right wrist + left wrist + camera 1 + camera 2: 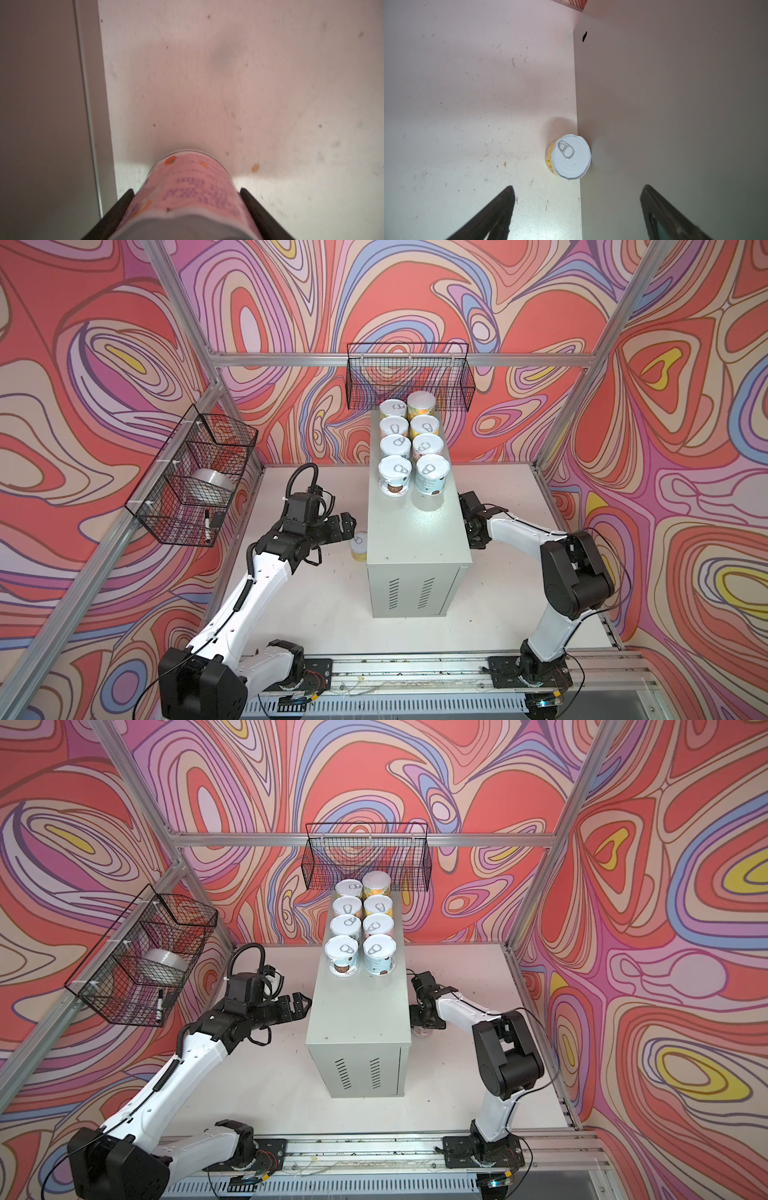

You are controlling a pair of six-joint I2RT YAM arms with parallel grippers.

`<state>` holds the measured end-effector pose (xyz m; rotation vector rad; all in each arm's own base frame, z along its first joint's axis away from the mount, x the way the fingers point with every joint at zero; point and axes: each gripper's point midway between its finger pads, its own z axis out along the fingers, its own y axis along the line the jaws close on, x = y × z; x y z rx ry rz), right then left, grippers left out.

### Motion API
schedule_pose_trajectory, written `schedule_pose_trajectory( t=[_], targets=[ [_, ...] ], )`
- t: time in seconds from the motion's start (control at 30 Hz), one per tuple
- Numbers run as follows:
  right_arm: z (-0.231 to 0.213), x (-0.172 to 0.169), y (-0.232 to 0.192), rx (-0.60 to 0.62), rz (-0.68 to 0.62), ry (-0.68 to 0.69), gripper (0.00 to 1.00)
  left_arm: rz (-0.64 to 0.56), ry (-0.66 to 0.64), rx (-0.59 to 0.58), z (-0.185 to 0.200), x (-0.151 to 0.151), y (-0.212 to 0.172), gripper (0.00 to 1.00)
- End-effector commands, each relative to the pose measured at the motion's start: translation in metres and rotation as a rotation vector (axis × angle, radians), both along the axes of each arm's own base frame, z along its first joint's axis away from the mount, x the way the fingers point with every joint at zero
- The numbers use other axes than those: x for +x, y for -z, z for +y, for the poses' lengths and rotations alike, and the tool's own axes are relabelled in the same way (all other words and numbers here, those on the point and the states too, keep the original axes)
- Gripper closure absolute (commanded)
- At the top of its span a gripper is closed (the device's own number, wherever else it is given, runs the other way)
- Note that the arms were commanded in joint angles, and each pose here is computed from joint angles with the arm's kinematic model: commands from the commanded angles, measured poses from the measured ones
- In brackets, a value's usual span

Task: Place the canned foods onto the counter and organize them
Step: 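Lift the pink-labelled can with the right gripper while the left gripper hovers, then carry the pink-labelled can with the right gripper over the cabinet top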

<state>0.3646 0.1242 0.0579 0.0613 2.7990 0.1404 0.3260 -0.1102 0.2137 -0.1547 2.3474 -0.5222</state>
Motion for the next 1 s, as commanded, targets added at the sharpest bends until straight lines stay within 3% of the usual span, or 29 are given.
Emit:
schedule_pose_trajectory(
  t=[0.0, 0.57, 0.8, 0.97],
  targets=[
    [0.001, -0.013, -0.053, 0.050, -0.071, -0.015, 1.00, -0.019, 0.004, -0.024, 0.001, -0.006, -0.004, 0.06],
    [-0.037, -0.088, -0.259, 0.026, -0.304, -0.051, 1.00, -0.008, 0.012, 0.011, 0.004, -0.012, -0.005, 0.08],
    [-0.006, -0.103, -0.343, 0.084, -0.452, -0.159, 1.00, -0.012, 0.014, 0.020, 0.005, -0.011, -0.009, 0.08],
    [0.023, -0.107, -0.367, 0.109, -0.496, -0.245, 1.00, -0.014, 0.010, 0.024, 0.006, -0.013, -0.010, 0.08]
  ],
)
